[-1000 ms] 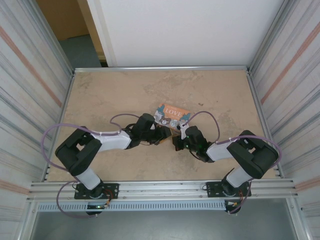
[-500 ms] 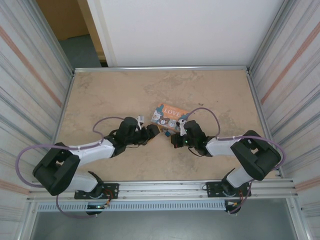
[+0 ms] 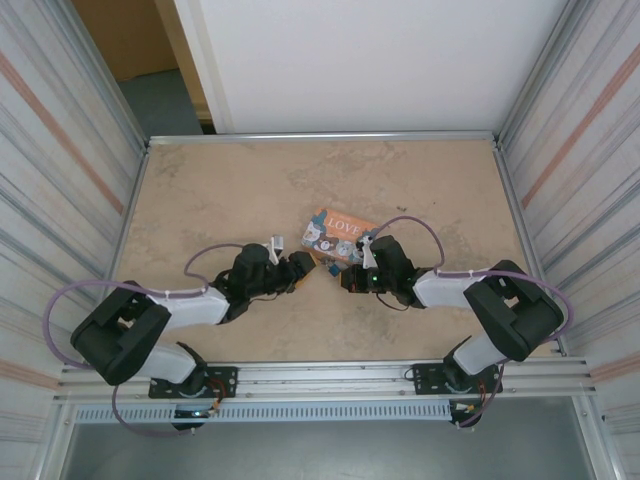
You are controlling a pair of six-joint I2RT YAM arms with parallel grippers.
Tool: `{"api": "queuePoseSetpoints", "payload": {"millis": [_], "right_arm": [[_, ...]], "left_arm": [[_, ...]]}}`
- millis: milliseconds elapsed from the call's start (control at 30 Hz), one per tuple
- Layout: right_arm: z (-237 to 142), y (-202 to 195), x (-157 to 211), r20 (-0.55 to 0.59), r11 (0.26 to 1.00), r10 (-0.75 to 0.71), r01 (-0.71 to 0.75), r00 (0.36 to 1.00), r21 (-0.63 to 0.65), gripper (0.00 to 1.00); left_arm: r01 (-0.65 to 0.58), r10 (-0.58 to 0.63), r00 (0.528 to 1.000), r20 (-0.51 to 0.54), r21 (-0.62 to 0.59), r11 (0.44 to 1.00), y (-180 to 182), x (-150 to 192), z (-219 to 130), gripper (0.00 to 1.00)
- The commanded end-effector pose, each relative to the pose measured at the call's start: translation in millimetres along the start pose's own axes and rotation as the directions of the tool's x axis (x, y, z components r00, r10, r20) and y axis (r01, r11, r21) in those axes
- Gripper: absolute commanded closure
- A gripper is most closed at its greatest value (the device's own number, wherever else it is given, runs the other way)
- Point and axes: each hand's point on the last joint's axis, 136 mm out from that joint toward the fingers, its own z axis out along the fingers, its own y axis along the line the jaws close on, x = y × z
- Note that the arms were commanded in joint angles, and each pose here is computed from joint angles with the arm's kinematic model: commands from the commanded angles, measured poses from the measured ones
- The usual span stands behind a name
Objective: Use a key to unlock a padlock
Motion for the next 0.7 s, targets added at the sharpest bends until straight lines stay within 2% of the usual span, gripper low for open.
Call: {"api": "queuePoseSetpoints", "payload": {"millis": [0, 233, 667], "right_arm": [[-2.9, 14.9, -7.9, 0.003, 0.996, 0.075, -0.075, 0.997, -0.047, 1.0], [-2.5, 16.2, -10.7, 0.009, 0.989, 0.138, -0.138, 0.99, -0.047, 1.0], [-2.8, 18.3, -12.2, 0.005, 0.985, 0.168, -0.168, 0.986, -0.045, 1.0]], "left_arm": [[-0.001, 0.0, 0.999, 0.044, 0.025, 1.0, -6.6, -9.1, 0.6, 0.45], [0.019, -0.02, 0.999, 0.042, 0.014, 1.0, -2.7, -7.4, 5.3, 0.46], [0.055, -0.055, 0.998, 0.01, 0.02, 0.998, 0.4, -2.0, 27.4, 0.51]]}}
